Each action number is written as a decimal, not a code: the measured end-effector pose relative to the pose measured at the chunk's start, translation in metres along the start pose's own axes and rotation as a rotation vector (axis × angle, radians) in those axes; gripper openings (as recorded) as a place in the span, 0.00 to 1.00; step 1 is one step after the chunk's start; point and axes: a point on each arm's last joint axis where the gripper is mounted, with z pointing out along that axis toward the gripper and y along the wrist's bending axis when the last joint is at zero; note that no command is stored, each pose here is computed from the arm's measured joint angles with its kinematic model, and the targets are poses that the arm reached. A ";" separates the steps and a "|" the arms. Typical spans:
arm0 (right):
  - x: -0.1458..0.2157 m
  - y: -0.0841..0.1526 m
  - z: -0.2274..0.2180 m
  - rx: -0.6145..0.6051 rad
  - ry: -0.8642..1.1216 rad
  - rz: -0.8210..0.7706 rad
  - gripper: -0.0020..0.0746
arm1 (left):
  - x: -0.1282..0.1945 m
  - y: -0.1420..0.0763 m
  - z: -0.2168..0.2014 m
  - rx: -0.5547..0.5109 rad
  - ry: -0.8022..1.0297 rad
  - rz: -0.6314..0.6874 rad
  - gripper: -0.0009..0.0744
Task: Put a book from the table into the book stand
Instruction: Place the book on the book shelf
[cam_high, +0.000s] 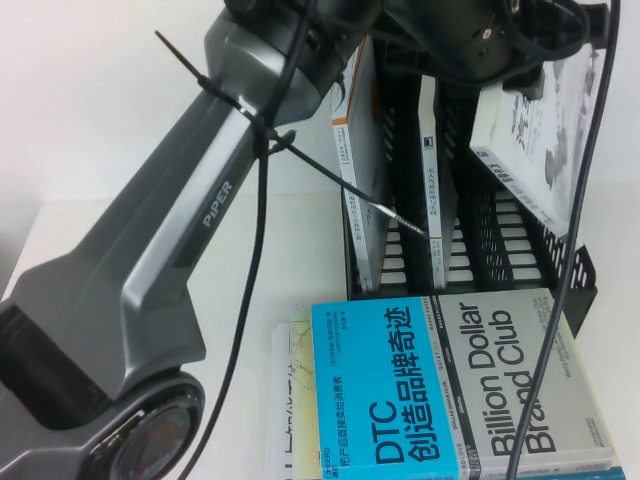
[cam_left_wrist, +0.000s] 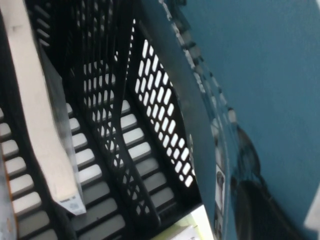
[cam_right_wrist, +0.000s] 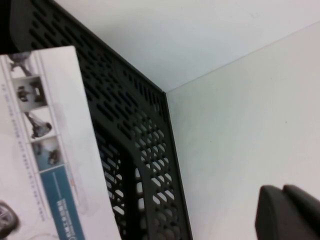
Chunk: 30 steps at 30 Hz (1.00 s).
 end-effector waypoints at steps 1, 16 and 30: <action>0.000 0.000 0.000 0.000 0.000 0.000 0.03 | 0.000 0.000 0.000 -0.002 -0.001 0.005 0.17; 0.004 0.003 0.000 -0.031 0.047 -0.007 0.03 | -0.001 0.003 0.000 -0.024 -0.011 0.080 0.17; 0.009 0.011 0.003 -0.066 0.093 -0.020 0.03 | -0.019 0.051 0.002 -0.135 -0.016 0.027 0.17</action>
